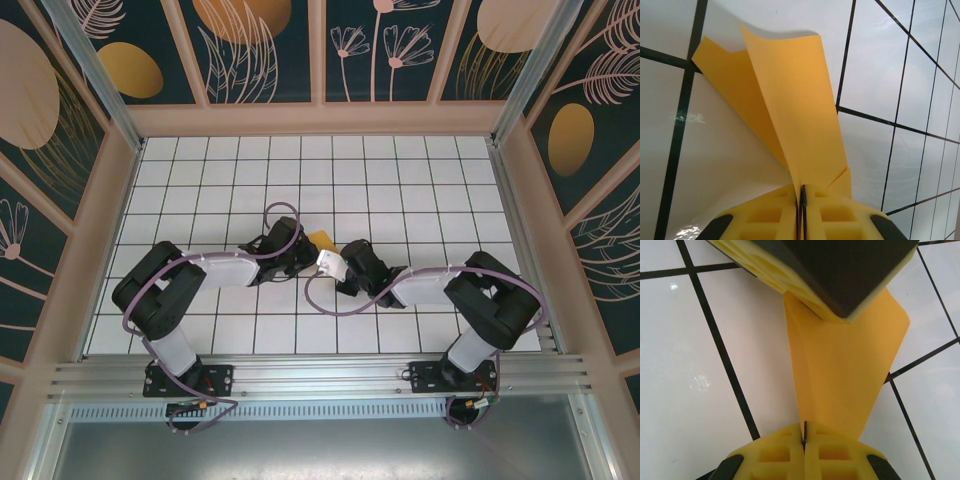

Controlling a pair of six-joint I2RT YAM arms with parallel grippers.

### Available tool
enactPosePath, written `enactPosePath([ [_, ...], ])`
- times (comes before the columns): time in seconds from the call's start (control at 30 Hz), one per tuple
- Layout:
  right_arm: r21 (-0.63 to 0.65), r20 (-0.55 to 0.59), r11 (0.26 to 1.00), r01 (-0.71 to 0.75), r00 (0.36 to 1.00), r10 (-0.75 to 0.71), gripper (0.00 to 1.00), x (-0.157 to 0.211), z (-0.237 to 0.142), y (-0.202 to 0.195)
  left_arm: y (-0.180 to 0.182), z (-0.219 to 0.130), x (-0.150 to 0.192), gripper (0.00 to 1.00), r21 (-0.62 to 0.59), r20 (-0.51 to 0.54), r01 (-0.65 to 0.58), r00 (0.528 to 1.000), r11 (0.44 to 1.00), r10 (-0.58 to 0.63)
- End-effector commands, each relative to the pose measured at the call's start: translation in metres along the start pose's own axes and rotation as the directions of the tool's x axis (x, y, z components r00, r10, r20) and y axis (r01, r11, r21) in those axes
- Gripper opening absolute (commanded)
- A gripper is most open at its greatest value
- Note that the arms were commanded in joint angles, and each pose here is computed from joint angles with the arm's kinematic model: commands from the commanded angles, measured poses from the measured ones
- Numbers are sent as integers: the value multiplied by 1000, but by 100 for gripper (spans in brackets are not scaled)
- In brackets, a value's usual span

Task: Fold a paper plane with a square sheet of paper (pick it up from the middle)
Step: Fold the wing for the fifth time at the center of the table.

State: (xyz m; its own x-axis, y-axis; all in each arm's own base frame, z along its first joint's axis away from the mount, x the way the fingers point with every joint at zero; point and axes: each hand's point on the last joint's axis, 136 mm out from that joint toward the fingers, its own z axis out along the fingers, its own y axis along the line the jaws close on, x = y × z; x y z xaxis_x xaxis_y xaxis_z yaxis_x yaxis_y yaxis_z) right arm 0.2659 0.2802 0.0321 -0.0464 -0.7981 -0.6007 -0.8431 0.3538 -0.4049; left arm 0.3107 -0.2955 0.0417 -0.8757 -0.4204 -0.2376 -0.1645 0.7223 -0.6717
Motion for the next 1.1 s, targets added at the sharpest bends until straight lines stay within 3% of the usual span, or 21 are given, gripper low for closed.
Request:
enactPosePath([
  [0.0, -40, 44, 999, -37, 998, 39, 2, -23, 4, 1, -6, -10, -12, 24, 6, 38, -8, 999, 1000, 8],
  [0.03, -50, 46, 997, -52, 997, 54, 1, -26, 4, 2, -5, -13, -16, 33, 1, 47, -1, 999, 1000, 1],
  [0.2, -133, 59, 979, -153, 985, 162, 0, -42, 10, 11, 2, -39, -34, 50, 14, 125, 40, 991, 999, -41],
  [0.37, -232, 55, 935, -268, 956, 288, 0, -55, 16, 26, 8, -65, -45, 59, 19, 193, 47, 980, 999, -50],
  [0.83, -393, -8, 762, -514, 831, 556, 0, -55, 22, 46, 19, -88, -37, 59, 63, 229, 52, 971, 997, -65],
  [0.97, -449, -69, 638, -626, 736, 673, 0, -52, 24, 39, 14, -87, -32, 58, 92, 202, 26, 978, 995, -44],
  [1.07, -506, -167, 485, -713, 633, 756, 1, -49, 26, 34, 12, -87, -29, 56, 104, 189, 5, 982, 995, -25],
])
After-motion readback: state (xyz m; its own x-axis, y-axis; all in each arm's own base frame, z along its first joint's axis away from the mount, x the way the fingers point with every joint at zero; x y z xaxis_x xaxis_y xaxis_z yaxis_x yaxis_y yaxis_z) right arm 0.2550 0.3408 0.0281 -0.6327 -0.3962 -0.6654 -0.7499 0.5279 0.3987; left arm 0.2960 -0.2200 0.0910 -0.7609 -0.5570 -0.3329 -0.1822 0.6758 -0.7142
